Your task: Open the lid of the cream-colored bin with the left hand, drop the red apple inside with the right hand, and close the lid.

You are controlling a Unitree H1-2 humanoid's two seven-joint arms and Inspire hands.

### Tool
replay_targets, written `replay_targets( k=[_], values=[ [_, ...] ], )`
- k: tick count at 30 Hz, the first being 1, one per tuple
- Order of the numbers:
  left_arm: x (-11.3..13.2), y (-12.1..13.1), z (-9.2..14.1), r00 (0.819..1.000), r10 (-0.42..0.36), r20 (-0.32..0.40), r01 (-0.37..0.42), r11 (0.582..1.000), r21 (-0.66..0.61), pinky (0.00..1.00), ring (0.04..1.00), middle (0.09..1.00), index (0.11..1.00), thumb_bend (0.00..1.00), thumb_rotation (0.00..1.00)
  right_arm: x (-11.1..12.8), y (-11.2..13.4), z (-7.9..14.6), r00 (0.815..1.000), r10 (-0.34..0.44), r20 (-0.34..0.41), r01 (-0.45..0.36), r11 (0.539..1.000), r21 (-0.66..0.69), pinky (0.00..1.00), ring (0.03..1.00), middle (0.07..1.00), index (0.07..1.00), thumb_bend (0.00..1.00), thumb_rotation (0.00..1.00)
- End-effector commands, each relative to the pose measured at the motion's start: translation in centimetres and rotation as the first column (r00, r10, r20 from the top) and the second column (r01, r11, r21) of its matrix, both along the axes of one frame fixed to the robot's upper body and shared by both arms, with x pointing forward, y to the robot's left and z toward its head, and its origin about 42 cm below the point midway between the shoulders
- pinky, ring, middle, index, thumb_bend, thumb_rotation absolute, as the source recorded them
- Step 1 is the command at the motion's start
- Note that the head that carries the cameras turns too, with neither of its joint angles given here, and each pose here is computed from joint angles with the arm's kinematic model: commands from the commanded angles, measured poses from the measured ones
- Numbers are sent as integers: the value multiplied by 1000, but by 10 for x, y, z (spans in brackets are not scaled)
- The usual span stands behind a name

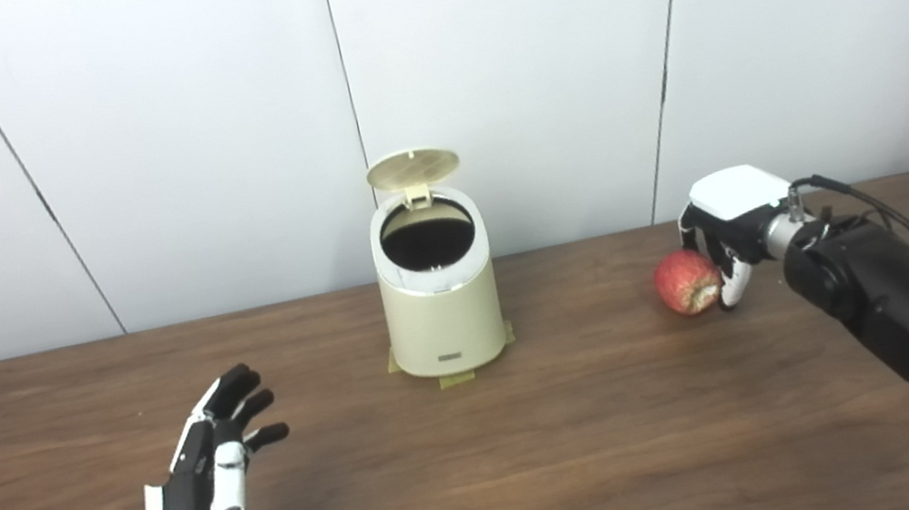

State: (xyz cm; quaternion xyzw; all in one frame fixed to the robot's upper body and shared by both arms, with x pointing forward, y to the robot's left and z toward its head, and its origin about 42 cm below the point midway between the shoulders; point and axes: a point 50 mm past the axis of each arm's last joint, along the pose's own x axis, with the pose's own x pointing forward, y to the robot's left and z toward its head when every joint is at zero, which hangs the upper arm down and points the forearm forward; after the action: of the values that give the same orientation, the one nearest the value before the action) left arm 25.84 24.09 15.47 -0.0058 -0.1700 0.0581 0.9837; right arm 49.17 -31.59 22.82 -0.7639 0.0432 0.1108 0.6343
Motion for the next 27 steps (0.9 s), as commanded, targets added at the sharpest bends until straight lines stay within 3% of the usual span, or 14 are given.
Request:
replay_targets(
  k=[1,2,3,4,6,8,12,18,27],
  values=[
    [-1,-2,11,999,-10,51,9,1000,13,663,796,833,816,285,724,11,0,39,999,-3,35,4,1000,-12,272,390,479,510,518,0],
    [-1,-1,11,999,-10,51,9,1000,12,662,796,833,816,284,721,11,3,41,1000,-10,-16,9,999,-32,261,396,492,499,519,0],
    [-1,-1,11,999,-9,50,9,1000,11,661,796,832,814,287,719,10,5,43,997,-35,-72,32,999,-30,350,483,600,623,749,77],
    [-1,-1,11,999,-9,49,9,1000,11,663,797,832,814,289,720,9,7,45,993,-54,-110,51,998,-28,448,600,720,713,836,105],
    [-1,-1,11,999,-8,47,8,1000,9,664,797,832,812,290,721,7,10,47,983,-81,-162,82,997,0,553,722,840,813,924,126],
    [-1,-1,11,999,-8,46,7,1000,9,665,799,834,814,293,722,3,11,49,980,-77,-186,86,996,40,601,784,894,869,980,95],
    [-1,-1,11,999,-8,45,8,1000,9,671,800,834,815,298,727,1,13,51,971,-57,-233,75,995,65,631,856,946,932,1000,172],
    [-1,-1,11,999,-10,44,10,1000,15,672,800,838,815,294,728,-1,17,54,965,-37,-258,64,993,98,667,886,966,945,1000,233],
    [0,-2,11,999,-12,44,11,1000,12,673,803,838,816,277,727,-4,26,59,966,8,-258,29,990,139,642,865,979,931,999,199]
  ],
)
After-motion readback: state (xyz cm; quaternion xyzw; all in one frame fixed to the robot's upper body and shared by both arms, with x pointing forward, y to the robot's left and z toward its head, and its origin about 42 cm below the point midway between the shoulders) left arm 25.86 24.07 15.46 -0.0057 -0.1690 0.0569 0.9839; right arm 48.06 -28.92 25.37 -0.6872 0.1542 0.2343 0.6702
